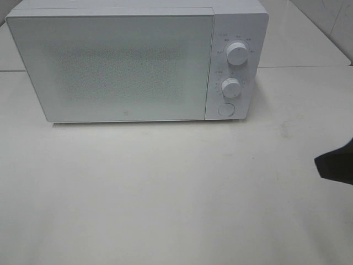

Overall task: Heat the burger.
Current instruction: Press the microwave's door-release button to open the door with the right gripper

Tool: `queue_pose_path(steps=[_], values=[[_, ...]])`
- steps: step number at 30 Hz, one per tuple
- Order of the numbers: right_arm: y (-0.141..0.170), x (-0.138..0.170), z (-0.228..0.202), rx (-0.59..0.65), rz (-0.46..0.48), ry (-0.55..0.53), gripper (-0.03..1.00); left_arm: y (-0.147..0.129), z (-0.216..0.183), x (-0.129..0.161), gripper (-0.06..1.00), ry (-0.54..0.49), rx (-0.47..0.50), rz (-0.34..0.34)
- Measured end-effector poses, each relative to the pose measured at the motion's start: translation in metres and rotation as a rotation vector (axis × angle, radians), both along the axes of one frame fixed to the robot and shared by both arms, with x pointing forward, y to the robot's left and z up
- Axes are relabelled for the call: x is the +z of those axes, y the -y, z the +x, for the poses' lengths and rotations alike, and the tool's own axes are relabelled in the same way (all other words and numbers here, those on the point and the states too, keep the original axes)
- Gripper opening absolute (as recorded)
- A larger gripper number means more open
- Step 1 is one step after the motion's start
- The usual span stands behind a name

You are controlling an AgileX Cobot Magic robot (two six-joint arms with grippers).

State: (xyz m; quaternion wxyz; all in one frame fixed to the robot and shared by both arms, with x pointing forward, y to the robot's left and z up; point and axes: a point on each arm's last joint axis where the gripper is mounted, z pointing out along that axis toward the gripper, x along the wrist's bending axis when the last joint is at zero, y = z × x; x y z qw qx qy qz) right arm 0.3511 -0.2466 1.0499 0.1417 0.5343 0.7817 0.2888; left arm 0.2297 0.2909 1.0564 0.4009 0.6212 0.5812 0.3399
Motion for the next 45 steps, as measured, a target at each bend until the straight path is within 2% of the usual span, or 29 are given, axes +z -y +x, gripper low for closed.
queue_pose_path(steps=[7, 13, 22, 33, 45], values=[[0.021, 0.014, -0.037, -0.068, 0.023, 0.109, 0.79, 0.000, 0.000, 0.000, 0.99, 0.000, 0.000, 0.000], [0.036, 0.008, -0.066, -0.162, 0.022, 0.175, 0.77, 0.000, 0.000, 0.000, 0.99, 0.000, 0.000, 0.000], [0.045, 0.000, -0.095, -0.268, 0.041, 0.266, 0.76, 0.000, 0.000, 0.000, 0.99, 0.000, 0.000, 0.000], [0.048, 0.000, -0.118, -0.315, 0.067, 0.408, 0.76, 0.000, 0.000, 0.000, 0.99, 0.000, 0.000, 0.000], [0.048, -0.001, -0.119, -0.315, 0.068, 0.413, 0.76, 0.000, 0.000, 0.000, 0.99, 0.000, 0.000, 0.000]])
